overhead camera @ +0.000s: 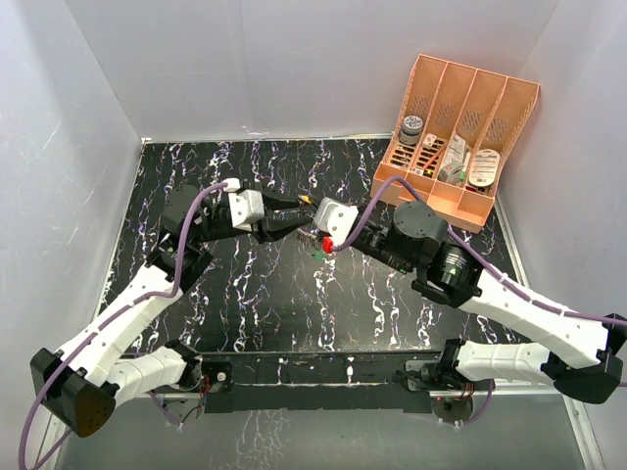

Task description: Remove the keys from the keyring

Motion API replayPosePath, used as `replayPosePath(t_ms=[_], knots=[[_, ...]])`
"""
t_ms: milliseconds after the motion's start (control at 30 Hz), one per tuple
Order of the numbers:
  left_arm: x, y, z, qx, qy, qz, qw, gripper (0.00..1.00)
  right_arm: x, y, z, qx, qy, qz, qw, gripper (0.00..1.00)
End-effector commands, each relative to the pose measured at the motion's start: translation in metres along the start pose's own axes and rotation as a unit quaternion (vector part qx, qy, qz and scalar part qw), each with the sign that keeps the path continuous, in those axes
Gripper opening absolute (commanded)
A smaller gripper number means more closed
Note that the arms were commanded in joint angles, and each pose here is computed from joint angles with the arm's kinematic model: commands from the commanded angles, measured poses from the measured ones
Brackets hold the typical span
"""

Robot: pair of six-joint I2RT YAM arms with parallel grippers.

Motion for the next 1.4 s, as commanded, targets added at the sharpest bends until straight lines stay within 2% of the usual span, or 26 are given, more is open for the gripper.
replayPosePath(t_ms=[0, 300, 533, 667, 867, 1167, 1367], knots=[[-0.023, -0.002, -0.004, 0.075, -0.005, -0.035, 0.997, 0.33, -0.033, 0.01, -0.018, 0.022, 0.007, -0.054, 0.998, 0.0], [-0.019, 0.002, -0.013, 0.105, 0.001, -0.024, 0.994, 0.26, -0.034, 0.012, -0.019, 0.031, 0.006, -0.063, 0.998, 0.0], [-0.01, 0.0, -0.012, 0.074, 0.022, -0.023, 0.997, 0.28, -0.034, 0.012, -0.02, 0.033, 0.006, -0.06, 0.998, 0.0], [-0.006, 0.001, -0.007, 0.033, 0.038, -0.014, 0.999, 0.3, -0.032, 0.012, -0.02, 0.035, 0.006, -0.059, 0.998, 0.0], [-0.008, 0.005, -0.002, -0.03, 0.037, -0.035, 0.998, 0.34, -0.029, 0.01, -0.018, 0.034, 0.007, -0.057, 0.998, 0.0], [-0.012, 0.001, 0.001, -0.045, 0.051, -0.069, 0.995, 0.34, -0.024, 0.006, -0.015, 0.032, 0.008, -0.052, 0.998, 0.0], [-0.006, -0.003, 0.001, -0.034, 0.064, -0.07, 0.995, 0.31, -0.025, 0.007, -0.016, 0.036, 0.008, -0.057, 0.998, 0.0]])
Point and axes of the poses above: each gripper's point midway between its finger pads, its own y axis back along the fingers, its own z axis along the line the jaws close on, x = y × z, the point moved 7 cm from there along y, back along the fingers, and after that the axes turned 11 degrees about -y, right-handed, at the moved point
